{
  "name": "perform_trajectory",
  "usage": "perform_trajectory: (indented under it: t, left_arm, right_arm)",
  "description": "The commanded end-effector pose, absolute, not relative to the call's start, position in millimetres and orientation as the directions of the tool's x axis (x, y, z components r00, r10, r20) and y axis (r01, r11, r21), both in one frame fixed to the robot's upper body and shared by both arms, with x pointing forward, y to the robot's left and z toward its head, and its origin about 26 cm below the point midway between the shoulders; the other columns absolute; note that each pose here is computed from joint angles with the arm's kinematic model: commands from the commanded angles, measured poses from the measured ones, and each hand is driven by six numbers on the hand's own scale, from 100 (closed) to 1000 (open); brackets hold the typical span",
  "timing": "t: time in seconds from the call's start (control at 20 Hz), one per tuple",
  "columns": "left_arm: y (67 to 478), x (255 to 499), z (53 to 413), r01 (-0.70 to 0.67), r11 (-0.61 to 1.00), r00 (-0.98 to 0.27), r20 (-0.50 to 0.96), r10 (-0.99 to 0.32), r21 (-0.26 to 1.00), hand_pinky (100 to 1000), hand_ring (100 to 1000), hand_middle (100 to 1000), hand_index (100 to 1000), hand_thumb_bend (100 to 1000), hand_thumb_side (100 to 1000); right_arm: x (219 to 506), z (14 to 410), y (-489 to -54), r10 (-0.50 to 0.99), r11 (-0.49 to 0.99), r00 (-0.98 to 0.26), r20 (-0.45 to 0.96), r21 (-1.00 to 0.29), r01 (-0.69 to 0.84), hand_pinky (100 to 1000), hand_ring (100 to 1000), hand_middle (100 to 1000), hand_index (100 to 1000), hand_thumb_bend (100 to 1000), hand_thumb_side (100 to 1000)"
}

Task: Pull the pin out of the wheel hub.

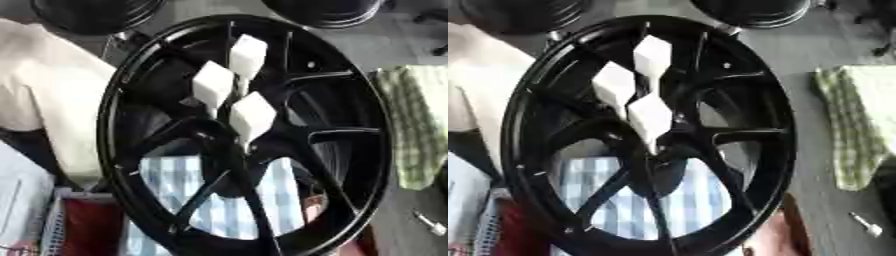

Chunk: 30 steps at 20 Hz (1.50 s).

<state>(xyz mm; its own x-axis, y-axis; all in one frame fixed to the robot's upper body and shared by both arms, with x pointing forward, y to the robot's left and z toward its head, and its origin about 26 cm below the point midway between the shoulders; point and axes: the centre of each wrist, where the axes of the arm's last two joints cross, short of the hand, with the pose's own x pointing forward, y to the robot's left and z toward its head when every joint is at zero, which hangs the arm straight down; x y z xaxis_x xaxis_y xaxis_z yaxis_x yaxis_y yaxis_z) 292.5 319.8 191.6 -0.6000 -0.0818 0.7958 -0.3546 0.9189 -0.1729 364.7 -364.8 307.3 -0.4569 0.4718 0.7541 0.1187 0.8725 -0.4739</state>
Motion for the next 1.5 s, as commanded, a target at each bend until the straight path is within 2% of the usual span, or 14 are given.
perform_trajectory:
  t: [0.05, 0.25, 0.35, 0.5, 0.7, 0.95, 1.15, 1.5]
  left_arm:
    - [322.0, 290.5, 201.9, -0.349, 0.924, -0.621, 0.777, -0.104, -0.156, 762, 779, 728, 789, 393, 732]
    - [325.3, 289.3, 207.0, -0.357, 0.928, -0.621, 0.77, -0.149, -0.108, 763, 780, 730, 791, 386, 726]
    - [329.1, 287.7, 216.1, -0.372, 0.927, -0.627, 0.747, -0.219, -0.041, 763, 780, 731, 793, 382, 714]
    - [336.5, 285.5, 233.9, -0.398, 0.905, -0.606, 0.698, -0.382, 0.149, 766, 782, 733, 803, 371, 705]
    - [342.3, 283.5, 266.1, -0.413, 0.775, -0.558, 0.54, -0.63, 0.478, 768, 777, 728, 800, 387, 674]
    - [343.9, 284.2, 301.4, -0.364, 0.572, -0.515, 0.353, -0.781, 0.735, 776, 777, 729, 807, 385, 695]
    - [336.5, 284.2, 326.8, -0.266, 0.382, -0.516, 0.204, -0.832, 0.885, 779, 777, 730, 807, 405, 692]
    - [321.1, 285.0, 352.4, -0.015, 0.11, -0.56, 0.083, -0.824, 0.994, 790, 784, 727, 820, 420, 718]
  right_arm:
    - [359.3, 320.6, -367.1, 0.48, 0.868, -0.482, 0.733, -0.476, 0.141, 836, 717, 676, 714, 180, 485]
    - [359.0, 320.3, -368.3, 0.485, 0.866, -0.478, 0.733, -0.479, 0.144, 836, 717, 676, 714, 179, 486]
    - [358.6, 320.4, -369.2, 0.489, 0.864, -0.476, 0.731, -0.482, 0.146, 836, 717, 676, 714, 179, 485]
    - [357.7, 320.0, -370.6, 0.493, 0.862, -0.473, 0.73, -0.485, 0.15, 837, 717, 676, 714, 180, 485]
    - [356.6, 318.2, -373.6, 0.501, 0.858, -0.463, 0.731, -0.489, 0.157, 837, 717, 675, 714, 179, 487]
    - [356.5, 318.1, -375.2, 0.513, 0.851, -0.454, 0.729, -0.5, 0.159, 837, 717, 675, 714, 178, 488]
    - [356.3, 317.4, -376.9, 0.521, 0.847, -0.447, 0.727, -0.507, 0.162, 837, 717, 674, 714, 179, 488]
    - [358.2, 314.9, -376.5, 0.534, 0.838, -0.432, 0.727, -0.525, 0.151, 837, 717, 673, 713, 176, 493]
